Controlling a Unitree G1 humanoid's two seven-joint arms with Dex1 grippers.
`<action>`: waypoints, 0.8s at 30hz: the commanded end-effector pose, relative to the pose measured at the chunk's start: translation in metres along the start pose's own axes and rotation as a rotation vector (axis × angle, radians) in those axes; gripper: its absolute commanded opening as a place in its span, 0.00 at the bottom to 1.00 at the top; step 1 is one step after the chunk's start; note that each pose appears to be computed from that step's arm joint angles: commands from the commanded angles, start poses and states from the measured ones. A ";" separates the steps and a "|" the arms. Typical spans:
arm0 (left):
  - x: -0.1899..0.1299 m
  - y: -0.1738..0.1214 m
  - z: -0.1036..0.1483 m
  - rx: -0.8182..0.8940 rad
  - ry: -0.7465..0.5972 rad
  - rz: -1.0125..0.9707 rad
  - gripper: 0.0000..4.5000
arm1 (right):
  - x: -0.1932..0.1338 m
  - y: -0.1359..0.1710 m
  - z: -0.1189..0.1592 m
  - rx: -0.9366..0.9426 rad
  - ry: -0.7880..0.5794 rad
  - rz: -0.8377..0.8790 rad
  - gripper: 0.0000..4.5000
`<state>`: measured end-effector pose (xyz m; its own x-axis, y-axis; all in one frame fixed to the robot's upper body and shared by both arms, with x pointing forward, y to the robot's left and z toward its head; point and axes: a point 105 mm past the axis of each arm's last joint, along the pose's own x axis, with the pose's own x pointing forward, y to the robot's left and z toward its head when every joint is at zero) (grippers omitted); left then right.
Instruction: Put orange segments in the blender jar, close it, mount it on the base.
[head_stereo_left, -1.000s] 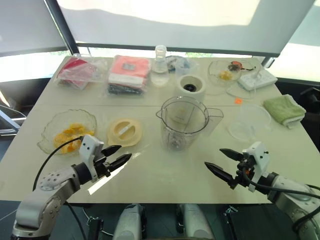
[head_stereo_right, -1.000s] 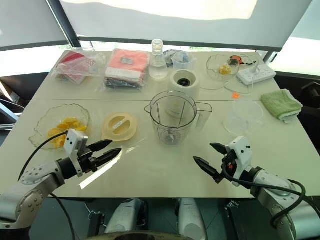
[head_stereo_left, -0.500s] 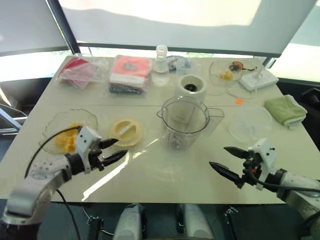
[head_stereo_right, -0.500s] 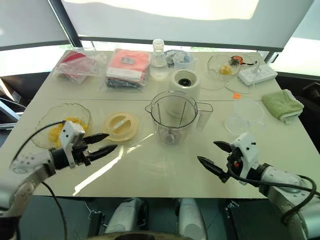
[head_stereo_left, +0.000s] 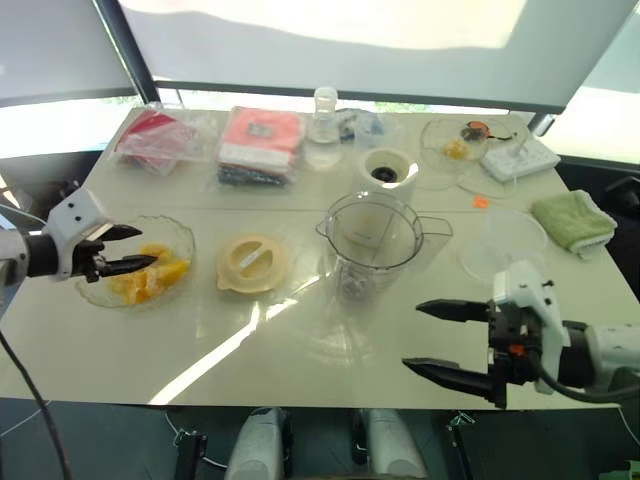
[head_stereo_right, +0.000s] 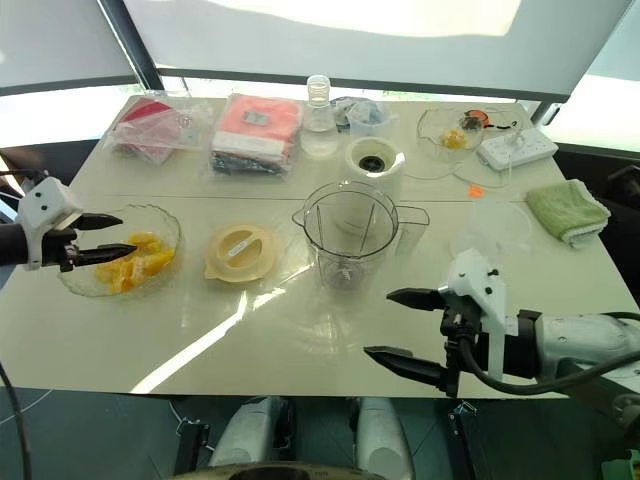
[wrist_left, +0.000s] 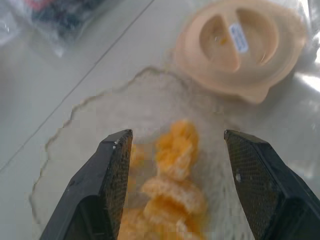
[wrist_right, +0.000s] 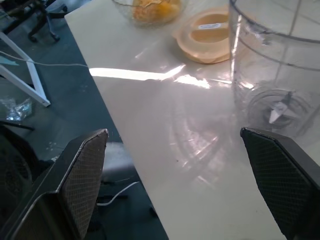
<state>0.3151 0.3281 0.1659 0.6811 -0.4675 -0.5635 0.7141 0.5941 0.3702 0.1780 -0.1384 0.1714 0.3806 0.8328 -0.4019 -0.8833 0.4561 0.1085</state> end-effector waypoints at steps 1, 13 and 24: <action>0.002 0.009 -0.012 0.056 0.046 -0.015 0.68 | 0.005 0.008 -0.002 -0.015 0.025 0.017 0.99; 0.053 0.002 -0.021 0.094 0.110 -0.165 0.68 | 0.010 0.003 -0.003 0.004 -0.018 -0.083 0.99; 0.069 -0.007 -0.020 0.125 0.134 -0.224 0.68 | 0.011 0.009 -0.008 0.065 -0.041 -0.134 0.99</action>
<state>0.3499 0.3038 0.1013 0.4631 -0.4891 -0.7391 0.8711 0.4050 0.2778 0.1744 -0.1336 0.1533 0.5033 0.7565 -0.4175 -0.7917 0.5974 0.1279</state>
